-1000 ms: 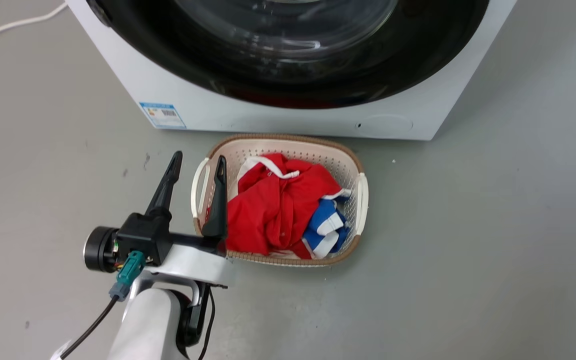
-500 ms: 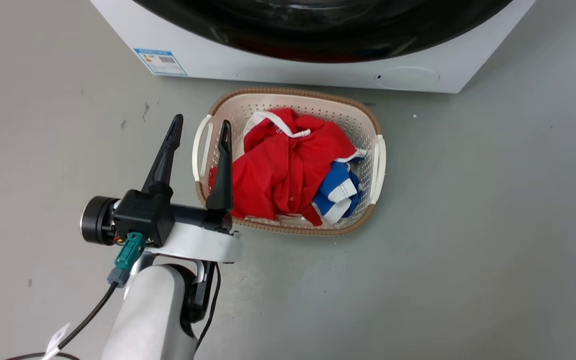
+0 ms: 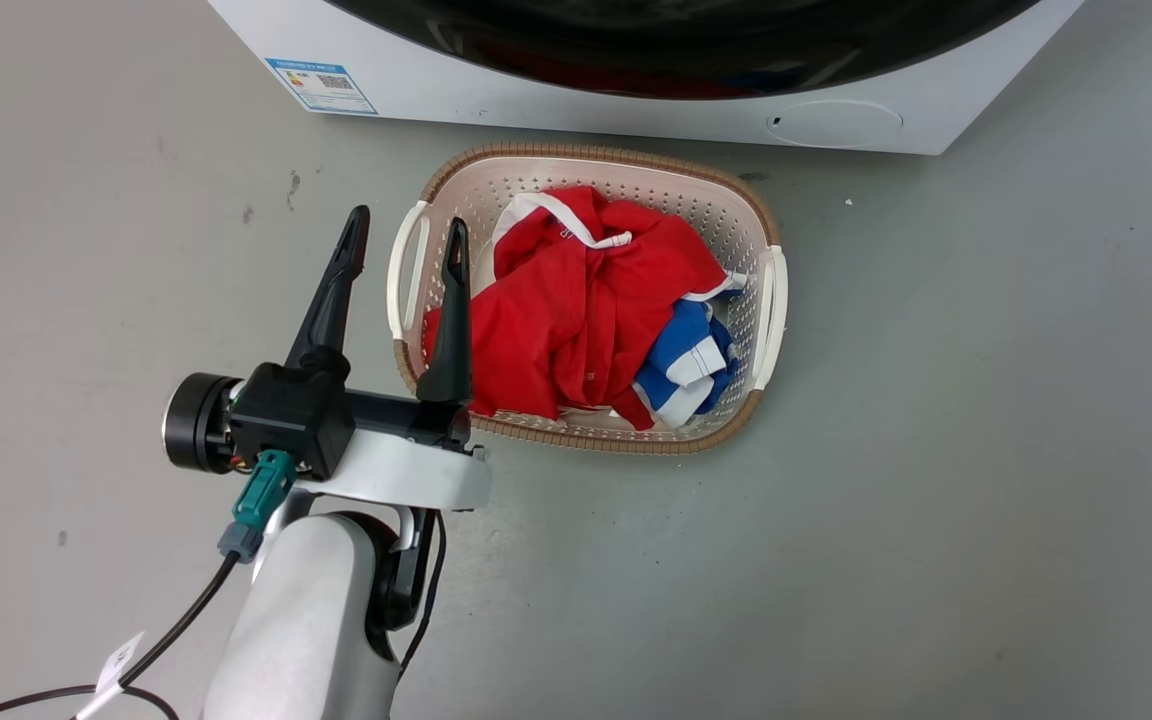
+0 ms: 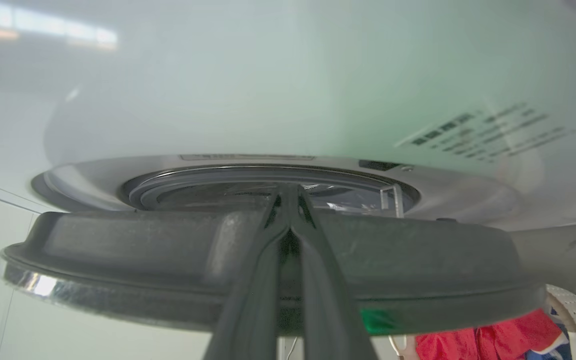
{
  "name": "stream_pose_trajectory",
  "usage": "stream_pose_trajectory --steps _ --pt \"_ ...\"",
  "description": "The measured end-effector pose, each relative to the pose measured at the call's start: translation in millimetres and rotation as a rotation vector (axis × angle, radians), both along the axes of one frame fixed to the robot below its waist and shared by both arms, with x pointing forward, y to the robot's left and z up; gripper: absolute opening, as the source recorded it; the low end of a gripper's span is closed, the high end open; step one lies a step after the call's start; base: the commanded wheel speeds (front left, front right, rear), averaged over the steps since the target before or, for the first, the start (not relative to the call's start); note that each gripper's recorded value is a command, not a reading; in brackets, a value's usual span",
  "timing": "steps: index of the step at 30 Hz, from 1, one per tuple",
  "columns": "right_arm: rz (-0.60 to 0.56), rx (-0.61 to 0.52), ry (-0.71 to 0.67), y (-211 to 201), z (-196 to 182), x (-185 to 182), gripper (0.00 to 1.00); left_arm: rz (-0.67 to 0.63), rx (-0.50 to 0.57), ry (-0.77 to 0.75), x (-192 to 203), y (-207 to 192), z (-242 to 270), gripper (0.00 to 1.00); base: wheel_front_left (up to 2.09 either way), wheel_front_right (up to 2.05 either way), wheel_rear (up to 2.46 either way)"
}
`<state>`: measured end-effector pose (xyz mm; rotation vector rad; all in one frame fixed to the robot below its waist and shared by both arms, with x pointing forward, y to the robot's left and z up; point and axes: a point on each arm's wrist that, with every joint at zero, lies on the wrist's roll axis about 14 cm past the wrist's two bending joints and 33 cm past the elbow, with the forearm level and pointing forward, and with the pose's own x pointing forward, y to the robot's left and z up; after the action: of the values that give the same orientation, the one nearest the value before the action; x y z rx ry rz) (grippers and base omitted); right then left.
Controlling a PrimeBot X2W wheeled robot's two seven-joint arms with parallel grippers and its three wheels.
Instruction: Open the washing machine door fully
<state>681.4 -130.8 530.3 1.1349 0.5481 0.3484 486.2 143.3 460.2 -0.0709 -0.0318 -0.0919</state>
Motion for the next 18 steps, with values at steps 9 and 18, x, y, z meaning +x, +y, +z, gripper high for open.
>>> stream_pose_trajectory --steps 9,18 --pt "0.081 -0.015 0.031 8.5 -0.1 -10.5 0.0 0.0 -0.007 -0.008 -0.2 -2.2 4.4 1.0 0.0 0.0 0.0" --pt "0.18 -0.03 0.076 14.9 -1.5 -43.4 0.0 0.0 -0.008 -0.028 -7.8 -1.6 17.7 1.0 0.0 0.0 0.0"
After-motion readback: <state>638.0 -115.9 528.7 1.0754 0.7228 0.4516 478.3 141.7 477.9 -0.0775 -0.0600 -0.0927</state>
